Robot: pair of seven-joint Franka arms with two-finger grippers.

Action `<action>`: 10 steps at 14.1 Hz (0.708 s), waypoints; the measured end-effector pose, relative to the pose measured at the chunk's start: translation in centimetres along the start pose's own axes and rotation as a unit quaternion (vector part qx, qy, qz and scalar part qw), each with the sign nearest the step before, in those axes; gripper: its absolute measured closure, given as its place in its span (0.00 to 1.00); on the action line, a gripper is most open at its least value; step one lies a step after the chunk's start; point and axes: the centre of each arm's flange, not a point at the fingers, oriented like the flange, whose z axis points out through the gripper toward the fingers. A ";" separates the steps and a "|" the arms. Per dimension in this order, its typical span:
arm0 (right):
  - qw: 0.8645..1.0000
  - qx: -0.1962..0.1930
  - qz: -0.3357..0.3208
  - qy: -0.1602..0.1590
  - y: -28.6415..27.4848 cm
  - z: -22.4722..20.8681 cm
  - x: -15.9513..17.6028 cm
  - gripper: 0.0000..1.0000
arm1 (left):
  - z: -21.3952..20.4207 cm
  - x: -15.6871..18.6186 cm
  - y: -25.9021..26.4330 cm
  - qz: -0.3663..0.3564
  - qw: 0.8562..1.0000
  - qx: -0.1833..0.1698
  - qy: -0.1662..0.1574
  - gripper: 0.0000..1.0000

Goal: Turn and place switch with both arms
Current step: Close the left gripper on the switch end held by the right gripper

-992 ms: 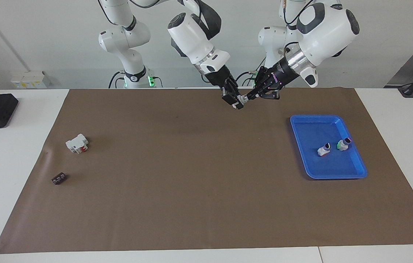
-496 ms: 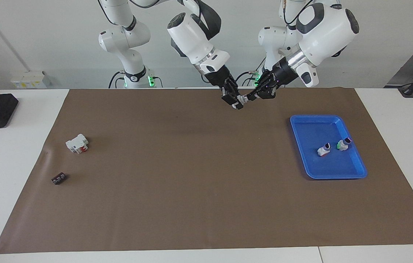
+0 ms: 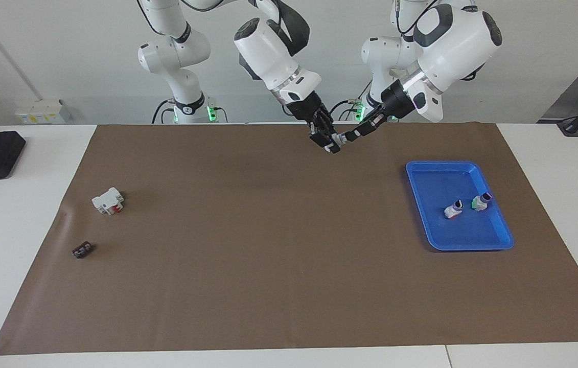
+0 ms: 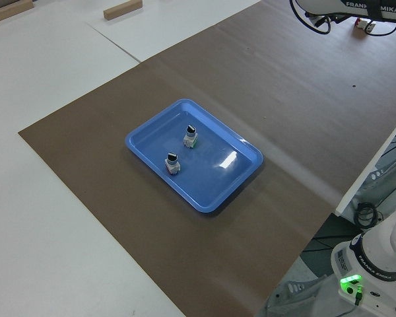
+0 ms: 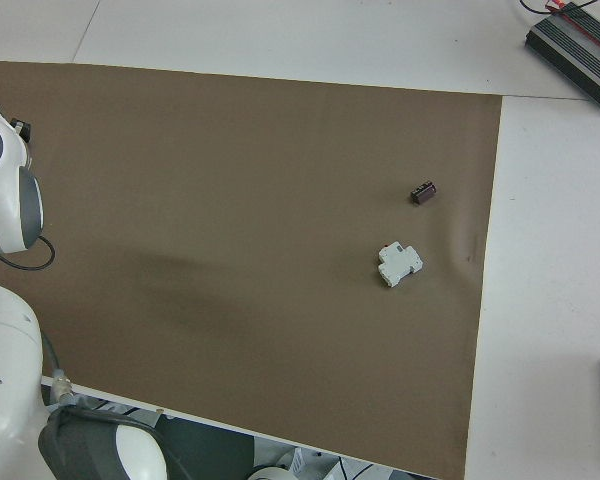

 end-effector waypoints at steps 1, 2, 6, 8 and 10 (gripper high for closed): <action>1.000 0.000 0.001 0.000 0.0 0.0 0.0 0.57 | 0.0 0.0 0.0 0.036 0.999 -0.001 0.000 0.90; 1.000 0.000 0.002 0.000 0.0 0.1 0.0 0.57 | 0.0 0.0 0.0 0.072 0.997 -0.001 0.000 0.90; 1.000 0.002 0.002 -0.001 -0.1 0.3 -0.1 0.57 | 0.2 0.0 0.0 0.200 0.980 -0.003 0.000 0.90; 1.000 0.003 0.002 -0.002 -0.1 0.4 -0.1 0.57 | 0.3 0.1 -0.1 0.243 0.970 -0.003 -0.001 0.90; 1.000 0.005 0.003 -0.003 -0.2 0.6 -0.2 0.57 | 0.4 0.1 -0.2 0.281 0.960 -0.002 -0.002 0.90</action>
